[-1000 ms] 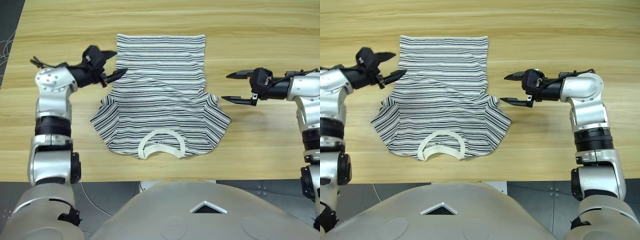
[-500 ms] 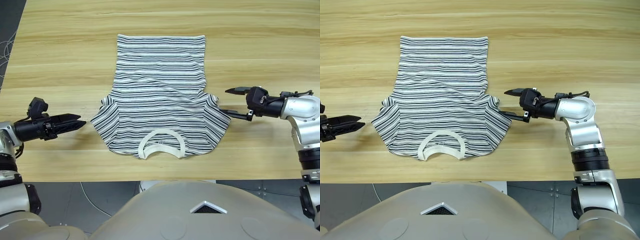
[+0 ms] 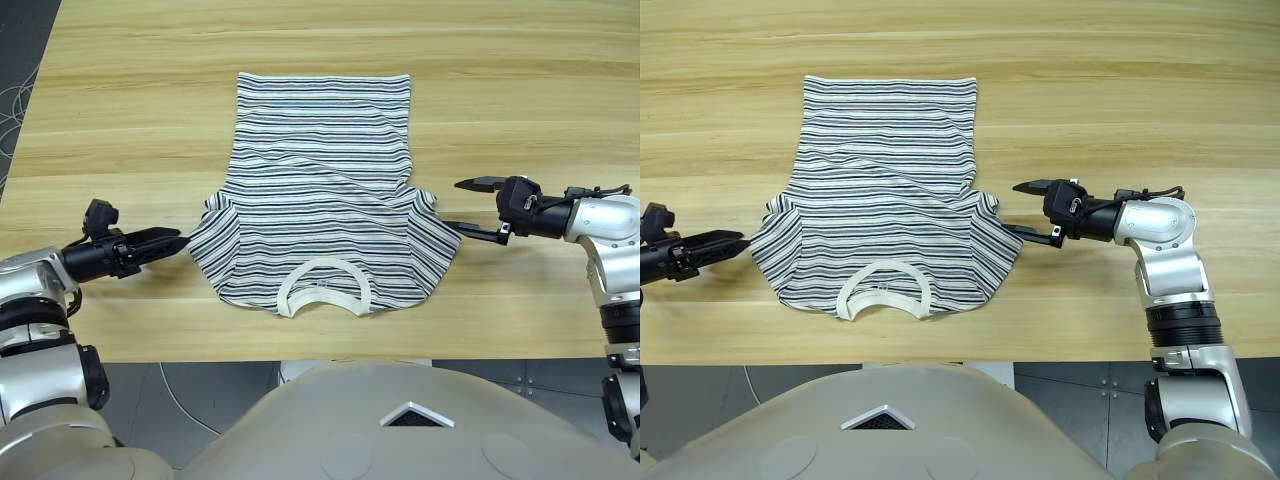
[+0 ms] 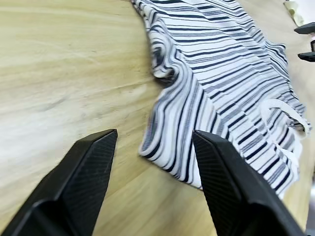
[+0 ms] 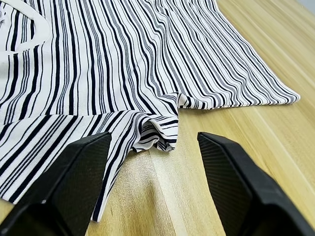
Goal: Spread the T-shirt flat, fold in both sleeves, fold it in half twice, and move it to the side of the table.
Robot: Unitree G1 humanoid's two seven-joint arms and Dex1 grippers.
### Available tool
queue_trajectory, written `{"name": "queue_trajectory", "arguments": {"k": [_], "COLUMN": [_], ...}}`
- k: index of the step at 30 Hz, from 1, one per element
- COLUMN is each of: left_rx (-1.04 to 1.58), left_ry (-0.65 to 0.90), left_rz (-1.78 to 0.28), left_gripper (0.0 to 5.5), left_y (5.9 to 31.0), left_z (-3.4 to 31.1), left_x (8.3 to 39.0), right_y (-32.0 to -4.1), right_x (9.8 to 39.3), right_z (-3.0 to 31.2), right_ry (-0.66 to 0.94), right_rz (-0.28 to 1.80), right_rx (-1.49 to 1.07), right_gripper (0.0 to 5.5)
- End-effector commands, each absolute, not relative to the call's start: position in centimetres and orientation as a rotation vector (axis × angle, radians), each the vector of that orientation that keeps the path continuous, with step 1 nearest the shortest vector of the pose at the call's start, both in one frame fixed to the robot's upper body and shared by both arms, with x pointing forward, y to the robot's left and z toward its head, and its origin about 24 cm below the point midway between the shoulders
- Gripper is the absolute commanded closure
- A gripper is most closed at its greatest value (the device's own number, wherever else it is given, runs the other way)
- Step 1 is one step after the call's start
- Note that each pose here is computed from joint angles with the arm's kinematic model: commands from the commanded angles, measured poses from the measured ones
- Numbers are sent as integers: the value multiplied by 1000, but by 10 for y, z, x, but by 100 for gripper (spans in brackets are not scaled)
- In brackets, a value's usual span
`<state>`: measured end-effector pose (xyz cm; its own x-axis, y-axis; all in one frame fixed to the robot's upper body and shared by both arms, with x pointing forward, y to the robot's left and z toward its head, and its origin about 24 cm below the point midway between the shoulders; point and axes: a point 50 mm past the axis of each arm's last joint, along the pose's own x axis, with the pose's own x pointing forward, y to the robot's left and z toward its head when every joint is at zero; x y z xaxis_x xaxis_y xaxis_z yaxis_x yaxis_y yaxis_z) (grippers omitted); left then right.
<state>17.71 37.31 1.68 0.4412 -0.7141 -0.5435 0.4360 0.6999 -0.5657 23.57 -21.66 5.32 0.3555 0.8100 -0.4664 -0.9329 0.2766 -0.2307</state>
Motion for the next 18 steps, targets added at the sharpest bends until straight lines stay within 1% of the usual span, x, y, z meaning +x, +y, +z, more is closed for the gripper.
{"name": "queue_trajectory", "arguments": {"k": [1, 10, 18], "left_rx": [-420, -386, -392], "left_ry": [997, 1044, 1052], "left_rz": [-743, -726, -745], "left_gripper": [265, 265, 410], "left_y": [364, 362, 359], "left_z": [-6, -11, -14], "left_x": [156, 157, 156], "right_y": [-219, -215, -214], "right_x": [237, 238, 239], "right_z": [57, 55, 53], "right_ry": [290, 281, 280], "right_rz": [1184, 1176, 1172], "right_rx": [-545, -539, -537], "right_gripper": [226, 226, 226]}}
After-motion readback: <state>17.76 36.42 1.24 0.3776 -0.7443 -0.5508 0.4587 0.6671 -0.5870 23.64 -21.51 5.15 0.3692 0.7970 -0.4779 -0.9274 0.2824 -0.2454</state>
